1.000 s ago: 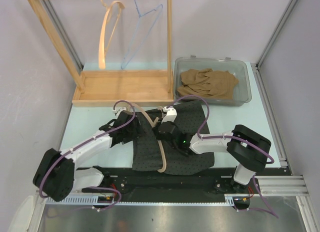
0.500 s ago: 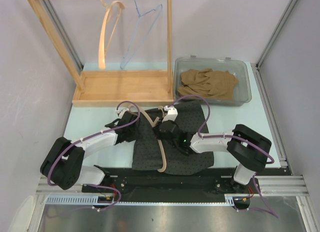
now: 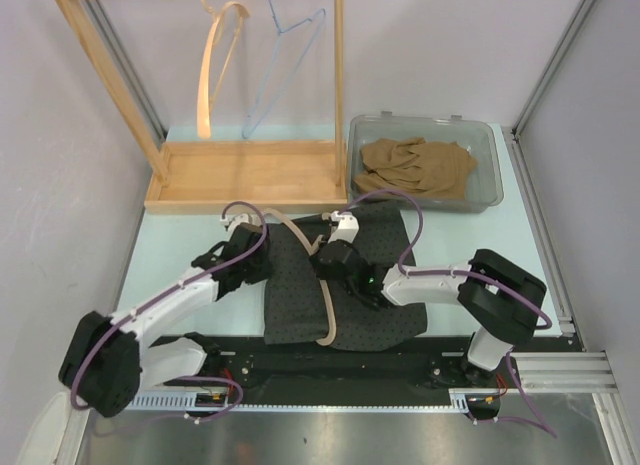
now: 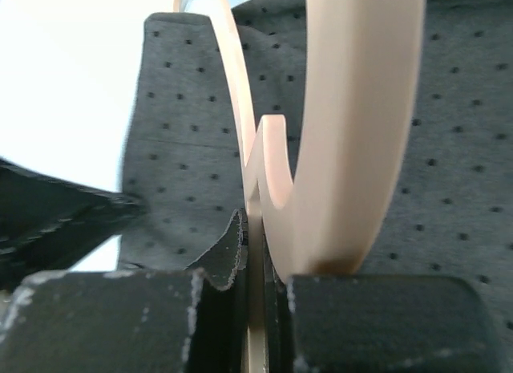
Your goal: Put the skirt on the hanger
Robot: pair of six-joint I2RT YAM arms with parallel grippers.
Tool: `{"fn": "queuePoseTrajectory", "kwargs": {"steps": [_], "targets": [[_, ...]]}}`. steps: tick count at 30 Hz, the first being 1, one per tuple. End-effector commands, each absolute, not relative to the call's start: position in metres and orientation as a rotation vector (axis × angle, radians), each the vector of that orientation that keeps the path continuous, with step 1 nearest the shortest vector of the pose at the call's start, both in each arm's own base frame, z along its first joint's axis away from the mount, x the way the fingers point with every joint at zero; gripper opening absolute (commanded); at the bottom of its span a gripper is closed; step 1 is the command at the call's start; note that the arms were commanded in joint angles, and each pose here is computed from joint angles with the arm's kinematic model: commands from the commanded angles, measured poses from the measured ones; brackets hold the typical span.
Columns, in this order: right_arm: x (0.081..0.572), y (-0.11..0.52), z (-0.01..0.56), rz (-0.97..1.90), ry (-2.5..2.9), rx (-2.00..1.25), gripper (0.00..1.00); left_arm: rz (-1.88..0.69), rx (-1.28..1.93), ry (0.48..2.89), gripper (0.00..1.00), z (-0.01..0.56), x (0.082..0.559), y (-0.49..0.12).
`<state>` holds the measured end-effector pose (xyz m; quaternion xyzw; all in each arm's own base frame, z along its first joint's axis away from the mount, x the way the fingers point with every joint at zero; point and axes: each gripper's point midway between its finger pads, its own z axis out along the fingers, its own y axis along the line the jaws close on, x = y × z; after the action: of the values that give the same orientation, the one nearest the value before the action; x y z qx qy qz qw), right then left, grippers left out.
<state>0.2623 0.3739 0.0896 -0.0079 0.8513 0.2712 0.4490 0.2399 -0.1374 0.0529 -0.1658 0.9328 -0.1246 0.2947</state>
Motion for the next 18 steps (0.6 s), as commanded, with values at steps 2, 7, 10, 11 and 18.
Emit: {"fn": "queuePoseTrajectory", "kwargs": {"steps": [2,7,10,11,18], "targets": [[0.285,0.344,0.144,0.518,1.952,0.024,0.0,-0.246,-0.479,2.439,0.0,0.065,0.221,-0.108],[0.286,0.322,0.13,0.436,2.006,0.097,0.0,-0.229,-0.53,2.42,0.0,0.071,0.207,-0.095],[0.284,0.321,0.131,0.425,2.001,0.096,0.0,-0.203,-0.543,2.404,0.0,0.074,0.205,-0.088],[0.285,0.32,0.135,0.421,1.991,0.096,0.0,-0.2,-0.552,2.392,0.0,0.076,0.205,-0.085],[0.281,0.298,0.133,0.321,1.997,0.144,0.0,-0.158,-0.585,2.361,0.0,0.086,0.204,-0.072]]}}
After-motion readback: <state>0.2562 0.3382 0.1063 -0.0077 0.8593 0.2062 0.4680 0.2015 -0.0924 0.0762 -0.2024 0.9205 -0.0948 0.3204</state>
